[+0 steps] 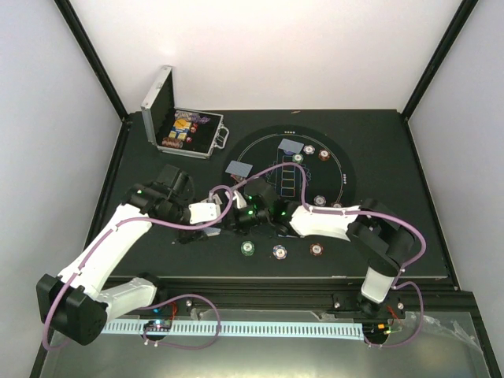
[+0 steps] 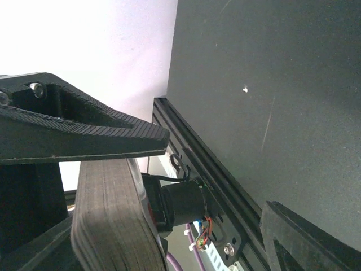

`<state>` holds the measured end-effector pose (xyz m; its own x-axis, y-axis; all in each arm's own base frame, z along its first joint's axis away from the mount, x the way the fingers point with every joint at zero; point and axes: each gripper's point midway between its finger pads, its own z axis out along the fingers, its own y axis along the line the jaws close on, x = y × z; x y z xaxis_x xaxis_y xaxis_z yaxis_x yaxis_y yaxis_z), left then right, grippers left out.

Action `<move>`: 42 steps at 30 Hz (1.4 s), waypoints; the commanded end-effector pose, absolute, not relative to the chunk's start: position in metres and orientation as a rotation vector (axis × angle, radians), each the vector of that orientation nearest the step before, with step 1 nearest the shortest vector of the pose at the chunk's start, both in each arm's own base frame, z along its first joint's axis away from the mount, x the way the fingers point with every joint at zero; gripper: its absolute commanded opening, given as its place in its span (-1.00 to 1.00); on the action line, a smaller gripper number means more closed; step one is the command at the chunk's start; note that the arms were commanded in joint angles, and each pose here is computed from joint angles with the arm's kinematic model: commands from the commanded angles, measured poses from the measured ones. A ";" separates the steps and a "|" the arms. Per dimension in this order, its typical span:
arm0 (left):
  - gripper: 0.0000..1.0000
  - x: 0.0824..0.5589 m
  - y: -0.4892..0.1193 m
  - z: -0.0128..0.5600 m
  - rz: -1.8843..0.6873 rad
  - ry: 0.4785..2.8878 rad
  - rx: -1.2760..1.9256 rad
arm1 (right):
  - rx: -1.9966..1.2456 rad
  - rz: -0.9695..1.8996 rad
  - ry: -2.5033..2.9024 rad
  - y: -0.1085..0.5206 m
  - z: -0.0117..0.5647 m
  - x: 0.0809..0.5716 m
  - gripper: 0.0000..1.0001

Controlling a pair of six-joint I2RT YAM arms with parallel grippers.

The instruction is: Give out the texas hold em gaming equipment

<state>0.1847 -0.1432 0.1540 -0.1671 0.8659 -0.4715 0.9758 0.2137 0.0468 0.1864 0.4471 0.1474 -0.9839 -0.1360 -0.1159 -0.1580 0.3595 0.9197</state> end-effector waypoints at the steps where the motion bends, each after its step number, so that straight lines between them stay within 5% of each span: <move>1: -0.97 0.188 -0.150 0.175 -0.384 2.020 1.697 | -0.250 1.759 2.568 0.446 0.142 0.191 0.50; 15: -0.97 0.188 -0.151 0.177 -0.394 2.017 1.690 | -0.173 1.695 2.587 0.408 0.126 0.194 0.13; 23: -0.97 0.188 -0.150 0.176 -0.390 2.018 1.688 | -0.233 1.614 2.569 0.399 0.145 0.194 -0.54; 27: -0.97 0.188 -0.151 0.175 -0.392 2.021 1.689 | -0.254 1.576 2.561 0.394 0.155 0.196 -0.72; 35: -0.97 0.189 -0.150 0.175 -0.386 2.019 1.689 | -0.264 1.464 2.587 0.368 0.156 0.214 -0.97; 42: -0.97 0.190 -0.149 0.174 -0.374 2.025 1.692 | -0.227 1.442 2.566 0.345 0.162 0.244 -0.98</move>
<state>0.1843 -0.1422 0.1535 -0.1696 0.8681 -0.4665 0.9755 0.2153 0.0459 0.2305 0.3616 0.1661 -0.9703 -0.0440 -0.2377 -0.2299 0.4719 0.8512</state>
